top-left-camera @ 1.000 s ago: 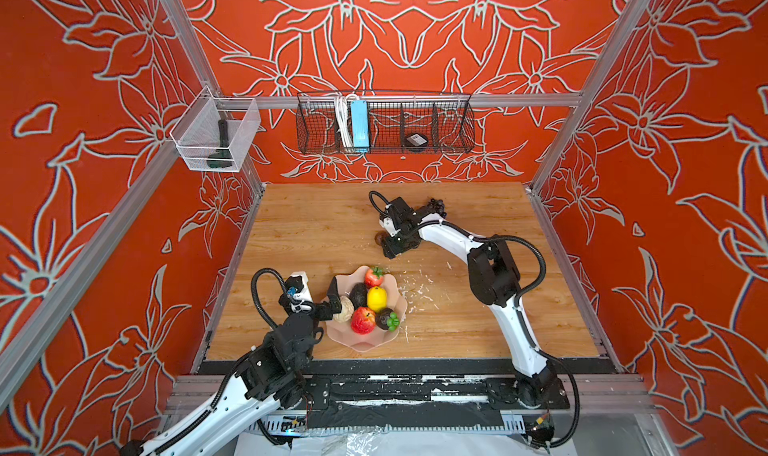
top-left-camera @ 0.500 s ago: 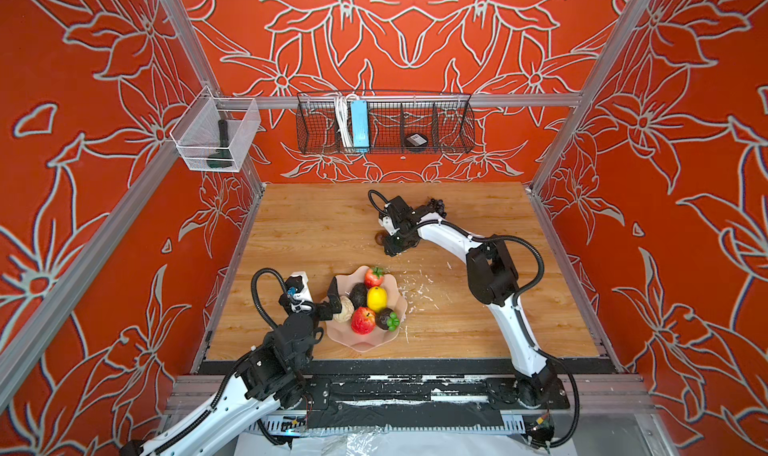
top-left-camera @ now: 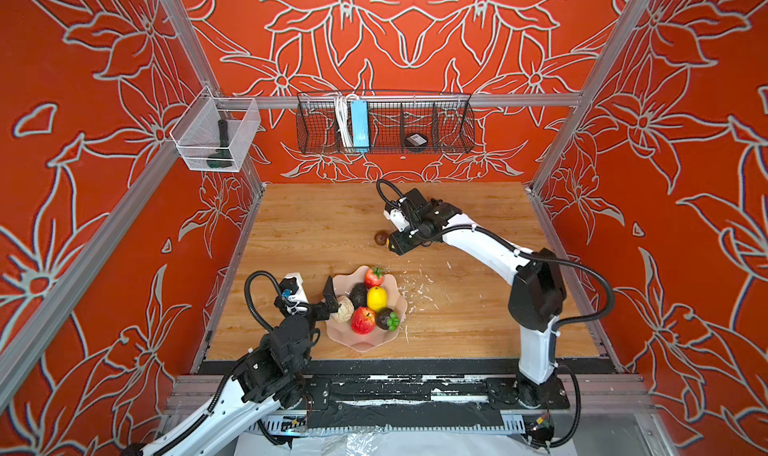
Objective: Place and organize the fake fruits in the fruit bowl
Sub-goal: 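Carry the yellow pear with the right gripper over the pink bowl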
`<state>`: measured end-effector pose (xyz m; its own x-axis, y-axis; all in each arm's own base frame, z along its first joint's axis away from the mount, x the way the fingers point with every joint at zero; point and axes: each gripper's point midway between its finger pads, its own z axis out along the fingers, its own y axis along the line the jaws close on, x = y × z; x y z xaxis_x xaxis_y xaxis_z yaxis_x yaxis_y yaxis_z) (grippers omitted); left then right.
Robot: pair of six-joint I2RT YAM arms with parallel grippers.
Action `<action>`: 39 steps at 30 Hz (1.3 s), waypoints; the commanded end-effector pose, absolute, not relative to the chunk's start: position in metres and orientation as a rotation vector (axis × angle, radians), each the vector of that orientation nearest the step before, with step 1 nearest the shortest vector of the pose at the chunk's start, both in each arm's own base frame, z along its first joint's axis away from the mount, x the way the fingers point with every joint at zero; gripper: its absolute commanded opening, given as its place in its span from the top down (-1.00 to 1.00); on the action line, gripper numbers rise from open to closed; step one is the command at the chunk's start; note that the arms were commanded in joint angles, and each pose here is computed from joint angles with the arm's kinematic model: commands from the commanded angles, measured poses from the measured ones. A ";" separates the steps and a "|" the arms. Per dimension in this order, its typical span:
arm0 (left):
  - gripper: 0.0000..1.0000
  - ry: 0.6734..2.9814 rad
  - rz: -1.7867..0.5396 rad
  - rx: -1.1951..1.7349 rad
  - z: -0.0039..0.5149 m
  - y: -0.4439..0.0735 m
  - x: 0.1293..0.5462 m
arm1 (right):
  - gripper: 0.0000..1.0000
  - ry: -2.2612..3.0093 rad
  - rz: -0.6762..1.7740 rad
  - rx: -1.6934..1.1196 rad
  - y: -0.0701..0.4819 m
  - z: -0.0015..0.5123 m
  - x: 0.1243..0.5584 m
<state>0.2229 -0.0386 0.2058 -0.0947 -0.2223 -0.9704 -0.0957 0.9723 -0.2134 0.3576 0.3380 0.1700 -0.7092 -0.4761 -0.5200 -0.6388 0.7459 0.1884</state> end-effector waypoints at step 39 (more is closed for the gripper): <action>-0.96 1.575 -0.078 -0.467 0.216 0.006 0.202 | 0.02 2.409 0.547 -1.318 0.472 0.132 0.268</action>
<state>0.2056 -0.0018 0.2058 -0.0243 -0.3009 -0.9534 -0.2220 0.9314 -0.2883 0.2692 0.4702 0.1352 -0.5333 -0.6944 -0.4831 -0.8357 0.5210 0.1737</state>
